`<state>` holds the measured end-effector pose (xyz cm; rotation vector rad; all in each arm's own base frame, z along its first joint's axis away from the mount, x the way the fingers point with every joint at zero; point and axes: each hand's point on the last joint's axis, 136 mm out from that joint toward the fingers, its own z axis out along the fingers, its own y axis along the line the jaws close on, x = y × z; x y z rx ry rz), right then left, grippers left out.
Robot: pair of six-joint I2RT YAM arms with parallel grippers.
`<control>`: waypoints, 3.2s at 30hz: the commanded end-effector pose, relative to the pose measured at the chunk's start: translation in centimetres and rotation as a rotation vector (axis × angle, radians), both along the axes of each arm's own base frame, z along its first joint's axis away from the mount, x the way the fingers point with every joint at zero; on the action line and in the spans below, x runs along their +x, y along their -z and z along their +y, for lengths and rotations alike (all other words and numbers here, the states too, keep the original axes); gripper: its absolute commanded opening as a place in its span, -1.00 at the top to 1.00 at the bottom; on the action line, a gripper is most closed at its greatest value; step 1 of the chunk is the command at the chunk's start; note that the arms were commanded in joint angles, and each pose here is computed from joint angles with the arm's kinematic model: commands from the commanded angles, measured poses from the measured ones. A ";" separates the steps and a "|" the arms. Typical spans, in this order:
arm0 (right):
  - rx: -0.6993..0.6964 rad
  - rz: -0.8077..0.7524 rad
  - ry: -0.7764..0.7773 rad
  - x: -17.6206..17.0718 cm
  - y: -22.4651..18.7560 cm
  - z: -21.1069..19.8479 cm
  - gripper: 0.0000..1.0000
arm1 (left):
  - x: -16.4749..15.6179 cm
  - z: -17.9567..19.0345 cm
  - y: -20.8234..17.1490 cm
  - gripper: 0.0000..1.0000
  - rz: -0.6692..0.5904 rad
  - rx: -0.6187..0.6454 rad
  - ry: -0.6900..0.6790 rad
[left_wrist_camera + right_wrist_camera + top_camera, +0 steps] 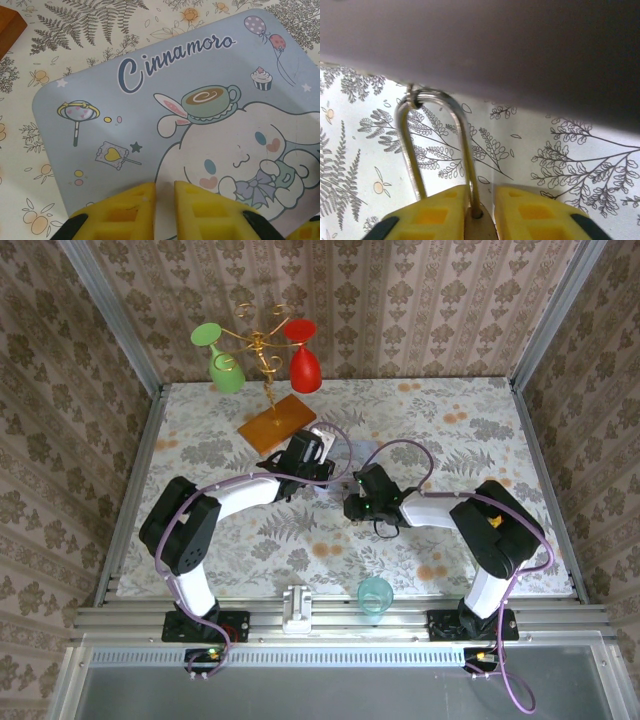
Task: Unlock a padlock with a key
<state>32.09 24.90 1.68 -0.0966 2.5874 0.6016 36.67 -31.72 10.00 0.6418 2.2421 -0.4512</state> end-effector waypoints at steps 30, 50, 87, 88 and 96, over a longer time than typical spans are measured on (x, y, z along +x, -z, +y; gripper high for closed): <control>0.369 -0.213 0.607 3.3 -3.0 0.1 1.00 | -8.1 -0.8 3.3 0.84 0.256 -0.003 0.063; 0.386 -0.234 0.659 2.5 -2.9 -0.6 1.00 | 2.1 -8.8 -4.8 0.34 0.036 -0.164 0.230; 0.411 -0.522 0.758 5.9 -9.0 -4.8 1.00 | -5.1 0.0 12.6 0.72 0.254 0.172 0.151; 0.397 -0.525 0.759 5.9 -9.0 -5.3 1.00 | -5.2 0.2 12.8 0.74 0.257 0.163 0.149; 0.306 -0.317 0.617 6.1 -7.2 -7.7 1.00 | -5.2 0.1 11.8 0.73 0.252 0.123 0.136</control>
